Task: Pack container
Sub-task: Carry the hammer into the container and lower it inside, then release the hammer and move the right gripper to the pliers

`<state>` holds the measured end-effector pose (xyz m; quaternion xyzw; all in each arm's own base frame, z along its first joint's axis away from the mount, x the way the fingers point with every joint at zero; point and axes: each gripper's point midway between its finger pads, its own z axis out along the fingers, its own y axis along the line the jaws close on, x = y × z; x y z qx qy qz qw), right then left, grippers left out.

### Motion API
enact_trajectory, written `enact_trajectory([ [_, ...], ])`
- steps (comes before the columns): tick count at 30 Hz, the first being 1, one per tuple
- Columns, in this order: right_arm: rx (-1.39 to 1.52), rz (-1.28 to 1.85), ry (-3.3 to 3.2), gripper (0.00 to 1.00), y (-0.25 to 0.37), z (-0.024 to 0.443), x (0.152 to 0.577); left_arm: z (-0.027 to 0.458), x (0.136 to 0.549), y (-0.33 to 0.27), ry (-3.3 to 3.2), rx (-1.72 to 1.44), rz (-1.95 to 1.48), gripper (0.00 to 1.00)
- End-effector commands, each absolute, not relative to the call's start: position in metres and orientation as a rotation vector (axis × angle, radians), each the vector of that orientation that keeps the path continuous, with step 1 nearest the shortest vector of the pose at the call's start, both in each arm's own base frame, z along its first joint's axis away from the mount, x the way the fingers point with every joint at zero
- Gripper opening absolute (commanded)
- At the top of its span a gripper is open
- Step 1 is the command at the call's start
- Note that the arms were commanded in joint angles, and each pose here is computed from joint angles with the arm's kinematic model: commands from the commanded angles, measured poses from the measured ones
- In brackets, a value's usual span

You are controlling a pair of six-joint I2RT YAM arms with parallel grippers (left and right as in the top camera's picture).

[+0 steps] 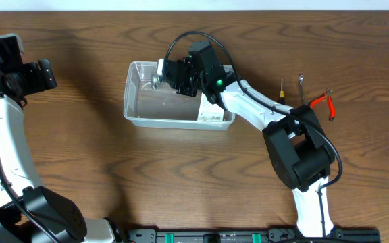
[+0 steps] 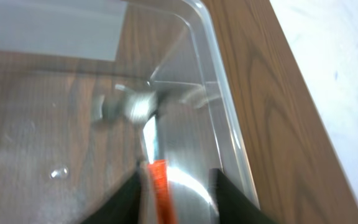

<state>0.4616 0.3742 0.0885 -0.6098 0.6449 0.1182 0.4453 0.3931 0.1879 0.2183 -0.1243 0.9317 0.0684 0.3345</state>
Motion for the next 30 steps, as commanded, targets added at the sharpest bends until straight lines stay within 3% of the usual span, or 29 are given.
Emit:
enact_trajectory([
  [1,-1.465,0.357,1.641,0.52,0.378,0.087,0.459,0.218,0.394,0.190,2.430,-0.337,0.179,0.98],
  [6,-1.293,0.447,1.736,0.57,0.378,0.116,0.461,0.218,0.394,0.190,2.430,-0.337,0.179,0.98],
  [10,-1.170,0.448,1.739,0.58,0.360,0.182,0.461,0.218,0.394,0.190,2.430,-0.337,0.179,0.98],
  [13,-1.072,0.325,1.768,0.58,0.322,0.231,0.463,0.218,0.394,0.190,2.430,-0.337,0.179,0.98],
  [17,-0.931,0.105,1.903,0.57,0.246,0.263,0.463,0.218,0.394,0.190,2.430,-0.337,0.179,0.98],
  [21,-0.583,0.031,2.209,0.59,0.154,0.247,0.457,0.218,0.394,0.190,2.430,-0.337,0.179,0.98],
  [23,-0.292,0.069,2.396,0.66,0.107,0.223,0.449,0.218,0.394,0.190,2.430,-0.337,0.179,0.98],
  [30,0.466,0.025,2.797,0.64,-0.014,0.130,0.407,0.218,0.394,0.190,2.430,-0.337,0.179,0.98],
])
